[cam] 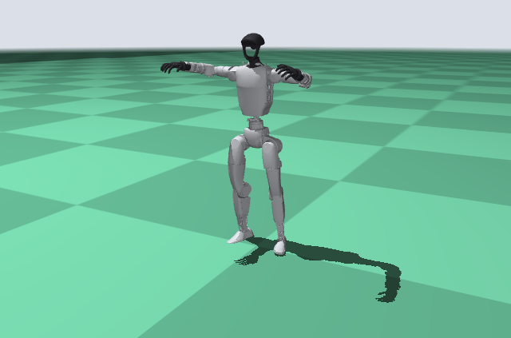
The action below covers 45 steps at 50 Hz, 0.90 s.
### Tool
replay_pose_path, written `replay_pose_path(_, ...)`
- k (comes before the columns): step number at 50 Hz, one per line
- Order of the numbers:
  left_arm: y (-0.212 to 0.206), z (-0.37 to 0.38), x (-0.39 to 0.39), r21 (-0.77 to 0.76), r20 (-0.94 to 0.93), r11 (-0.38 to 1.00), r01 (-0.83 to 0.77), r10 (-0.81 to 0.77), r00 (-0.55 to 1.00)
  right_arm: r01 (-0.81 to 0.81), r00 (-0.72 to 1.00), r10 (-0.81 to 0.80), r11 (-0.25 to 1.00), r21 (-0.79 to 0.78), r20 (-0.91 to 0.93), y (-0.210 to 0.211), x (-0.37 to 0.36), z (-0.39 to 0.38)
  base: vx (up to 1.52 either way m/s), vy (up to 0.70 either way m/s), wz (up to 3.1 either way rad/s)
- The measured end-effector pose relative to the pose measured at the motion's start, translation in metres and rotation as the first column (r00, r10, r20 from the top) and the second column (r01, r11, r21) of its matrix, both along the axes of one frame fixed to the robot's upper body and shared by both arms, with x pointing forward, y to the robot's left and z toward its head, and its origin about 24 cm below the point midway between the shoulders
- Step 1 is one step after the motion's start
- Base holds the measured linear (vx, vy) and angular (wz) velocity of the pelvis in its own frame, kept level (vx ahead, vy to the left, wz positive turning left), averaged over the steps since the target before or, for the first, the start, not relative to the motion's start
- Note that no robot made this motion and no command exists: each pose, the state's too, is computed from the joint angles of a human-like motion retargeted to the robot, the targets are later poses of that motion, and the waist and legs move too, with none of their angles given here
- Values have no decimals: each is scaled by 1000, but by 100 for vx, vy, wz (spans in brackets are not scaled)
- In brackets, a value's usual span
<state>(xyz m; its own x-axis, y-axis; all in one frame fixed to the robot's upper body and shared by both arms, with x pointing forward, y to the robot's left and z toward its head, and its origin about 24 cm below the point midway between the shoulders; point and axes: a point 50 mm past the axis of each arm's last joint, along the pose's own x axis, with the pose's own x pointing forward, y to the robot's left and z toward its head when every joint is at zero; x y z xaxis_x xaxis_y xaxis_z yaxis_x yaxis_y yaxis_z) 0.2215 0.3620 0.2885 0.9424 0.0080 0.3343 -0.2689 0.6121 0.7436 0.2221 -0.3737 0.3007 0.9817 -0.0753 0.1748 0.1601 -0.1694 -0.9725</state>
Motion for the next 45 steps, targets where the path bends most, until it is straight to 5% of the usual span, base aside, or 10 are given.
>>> replay_pose_path(45, -12, 0, 4, -8, 3, 998, 65, -65, 998, -92, 995, 92, 995, 22, 30, 18, -1, 7, 0, 0, 0)
